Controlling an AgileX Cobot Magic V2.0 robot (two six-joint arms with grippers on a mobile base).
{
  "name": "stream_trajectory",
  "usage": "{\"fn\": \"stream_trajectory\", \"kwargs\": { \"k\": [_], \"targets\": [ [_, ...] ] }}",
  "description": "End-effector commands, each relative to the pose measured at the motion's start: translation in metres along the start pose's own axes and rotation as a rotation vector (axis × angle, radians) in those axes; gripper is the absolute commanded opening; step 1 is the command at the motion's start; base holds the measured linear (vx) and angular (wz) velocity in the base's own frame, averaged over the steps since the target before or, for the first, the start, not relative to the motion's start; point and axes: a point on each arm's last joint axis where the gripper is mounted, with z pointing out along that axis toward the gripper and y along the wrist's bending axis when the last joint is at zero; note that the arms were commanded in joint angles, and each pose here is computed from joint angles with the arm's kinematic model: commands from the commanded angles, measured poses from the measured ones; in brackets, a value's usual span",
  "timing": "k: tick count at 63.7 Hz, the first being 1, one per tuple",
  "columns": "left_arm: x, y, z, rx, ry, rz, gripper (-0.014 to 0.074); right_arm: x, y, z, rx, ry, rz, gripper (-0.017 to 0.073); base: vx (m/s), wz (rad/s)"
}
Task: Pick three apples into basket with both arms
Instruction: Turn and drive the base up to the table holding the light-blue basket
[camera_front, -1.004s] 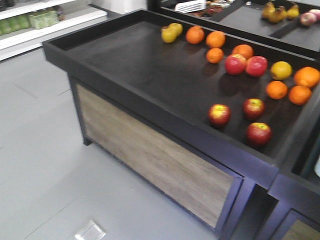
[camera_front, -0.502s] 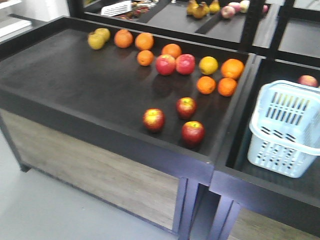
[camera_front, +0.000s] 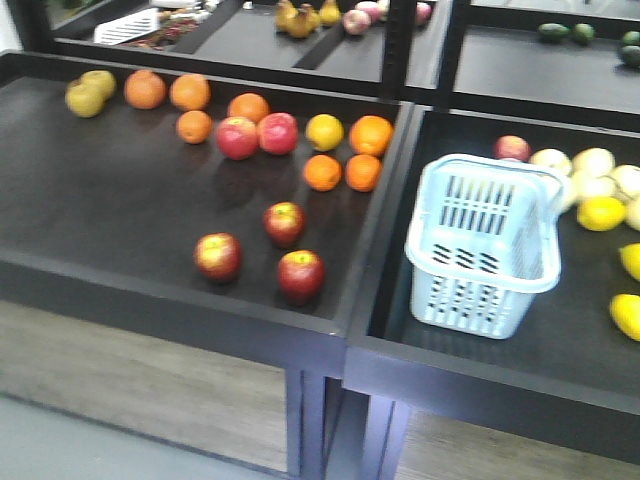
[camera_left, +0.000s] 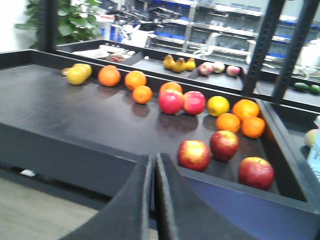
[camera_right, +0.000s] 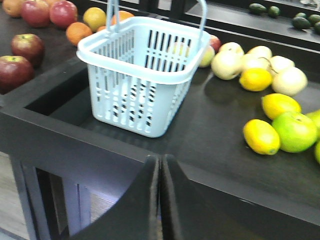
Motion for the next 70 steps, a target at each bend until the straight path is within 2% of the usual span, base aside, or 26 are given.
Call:
{"fn": "stream_trajectory", "kwargs": {
  "k": [1,46,70],
  "targets": [
    [-0.009,-0.0048,-0.0014,0.052,-0.075,-0.003,-0.0006,-0.0165,-0.0031,-0.0045,0.023,-0.107,-0.017,-0.0008,0.05,-0.3],
    [-0.009,-0.0048,-0.0014,0.052,-0.075,-0.003,-0.0006,-0.0165,-0.0031,-0.0045,0.023,-0.107,-0.017,-0.0008,0.07,-0.36],
    [-0.009,-0.0048,-0.0014,0.052,-0.075,-0.003,-0.0006,-0.0165,-0.0031,-0.0045,0.023,-0.107,-0.017,-0.0008,0.1,-0.14]
  ]
}}
